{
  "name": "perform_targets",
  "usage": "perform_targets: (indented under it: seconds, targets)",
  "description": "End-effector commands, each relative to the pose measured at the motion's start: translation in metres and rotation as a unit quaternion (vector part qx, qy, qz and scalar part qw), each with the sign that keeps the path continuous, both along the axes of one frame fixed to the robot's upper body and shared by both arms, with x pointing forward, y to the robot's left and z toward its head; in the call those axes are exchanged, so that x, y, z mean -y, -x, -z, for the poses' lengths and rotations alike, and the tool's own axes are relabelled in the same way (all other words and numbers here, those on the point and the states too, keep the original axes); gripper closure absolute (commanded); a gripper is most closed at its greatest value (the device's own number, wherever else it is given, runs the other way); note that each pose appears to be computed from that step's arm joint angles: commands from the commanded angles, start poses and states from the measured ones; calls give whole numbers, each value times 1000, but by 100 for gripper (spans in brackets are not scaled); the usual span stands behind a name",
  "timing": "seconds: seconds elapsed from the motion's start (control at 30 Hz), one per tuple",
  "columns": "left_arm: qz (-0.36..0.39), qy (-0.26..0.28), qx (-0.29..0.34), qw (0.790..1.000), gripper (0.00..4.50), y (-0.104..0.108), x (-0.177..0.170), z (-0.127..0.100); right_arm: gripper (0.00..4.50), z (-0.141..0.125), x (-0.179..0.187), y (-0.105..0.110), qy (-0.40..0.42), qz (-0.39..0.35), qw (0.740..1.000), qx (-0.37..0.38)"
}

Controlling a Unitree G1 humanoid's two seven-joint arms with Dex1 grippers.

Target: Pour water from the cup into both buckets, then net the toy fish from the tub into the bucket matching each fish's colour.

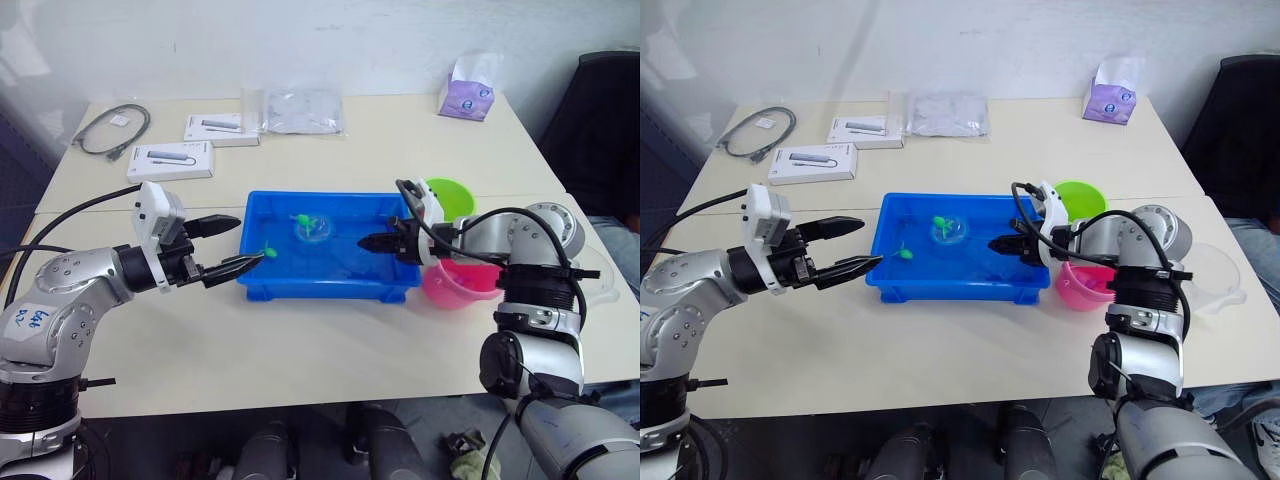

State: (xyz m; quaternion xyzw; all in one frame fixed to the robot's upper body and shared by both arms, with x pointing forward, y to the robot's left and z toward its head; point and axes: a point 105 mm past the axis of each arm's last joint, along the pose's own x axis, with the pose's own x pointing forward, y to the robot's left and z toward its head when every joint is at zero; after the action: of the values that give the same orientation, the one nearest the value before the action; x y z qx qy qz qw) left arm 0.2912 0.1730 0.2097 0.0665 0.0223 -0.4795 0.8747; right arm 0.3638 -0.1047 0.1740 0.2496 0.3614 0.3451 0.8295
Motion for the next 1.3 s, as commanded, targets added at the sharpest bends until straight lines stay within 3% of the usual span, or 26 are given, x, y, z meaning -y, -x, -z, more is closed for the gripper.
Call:
perform_targets:
  seconds: [0.03, 0.23, 0.53, 0.73, 0.93, 1.03, 1.2, 1.3]
  targets:
    - [28, -3, 14, 1000, 7, 4, 5, -9, 450, -31, 16, 6, -30, 1, 998, 55]
    - [65, 5, 17, 998, 7, -10, 21, -12, 450, -54, 56, 26, -24, 29, 993, 112]
    - [153, 21, 25, 988, 7, -26, 61, -17, 450, -85, 115, 45, 13, 157, 973, 169]
    - [197, 29, 38, 979, 7, -29, 84, -24, 450, -86, 152, 55, 88, 239, 952, 169]
    - [203, 29, 40, 978, 7, -30, 85, -25, 450, -79, 160, 60, 219, 239, 923, 205]
    - [203, 28, 40, 978, 7, -30, 85, -24, 450, -79, 156, 59, 307, 200, 893, 262]
    - [202, 29, 42, 978, 7, -30, 85, -25, 450, -78, 159, 56, 509, 73, 764, 391]
    - [198, 27, 41, 979, 7, -30, 83, -25, 450, -78, 161, 56, 578, 2, 686, 443]
